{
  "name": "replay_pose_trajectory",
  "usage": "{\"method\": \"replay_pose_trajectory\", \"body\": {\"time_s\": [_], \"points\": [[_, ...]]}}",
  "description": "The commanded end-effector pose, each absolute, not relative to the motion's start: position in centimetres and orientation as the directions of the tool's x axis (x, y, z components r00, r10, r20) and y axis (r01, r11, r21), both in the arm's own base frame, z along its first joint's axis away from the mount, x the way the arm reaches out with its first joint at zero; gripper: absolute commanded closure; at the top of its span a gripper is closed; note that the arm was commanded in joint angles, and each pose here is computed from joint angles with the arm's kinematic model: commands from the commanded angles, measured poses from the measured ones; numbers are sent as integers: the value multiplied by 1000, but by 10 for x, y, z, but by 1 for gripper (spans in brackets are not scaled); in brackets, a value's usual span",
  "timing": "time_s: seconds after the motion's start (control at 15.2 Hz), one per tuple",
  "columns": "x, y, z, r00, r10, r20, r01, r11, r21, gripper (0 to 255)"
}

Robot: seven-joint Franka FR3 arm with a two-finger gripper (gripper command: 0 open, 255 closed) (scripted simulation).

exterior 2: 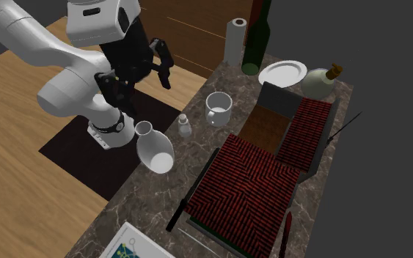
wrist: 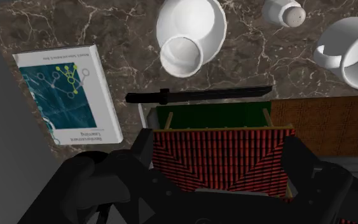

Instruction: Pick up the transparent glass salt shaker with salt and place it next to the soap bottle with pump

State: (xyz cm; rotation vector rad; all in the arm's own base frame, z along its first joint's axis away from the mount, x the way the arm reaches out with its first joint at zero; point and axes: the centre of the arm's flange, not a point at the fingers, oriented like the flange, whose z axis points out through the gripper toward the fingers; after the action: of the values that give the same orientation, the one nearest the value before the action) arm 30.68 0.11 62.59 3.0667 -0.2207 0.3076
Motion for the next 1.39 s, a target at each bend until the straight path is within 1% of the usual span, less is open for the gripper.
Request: {"method": "replay_pose_trajectory", "body": {"time_s": [0.0, 1.25, 1.32], "points": [[307, 1, 626, 970, -137, 201, -147, -988, 37, 0], [259, 122, 413, 934, -290, 209, -291, -956, -26, 0], [258, 123, 411, 934, -291, 209, -292, -956, -27, 0]]}}
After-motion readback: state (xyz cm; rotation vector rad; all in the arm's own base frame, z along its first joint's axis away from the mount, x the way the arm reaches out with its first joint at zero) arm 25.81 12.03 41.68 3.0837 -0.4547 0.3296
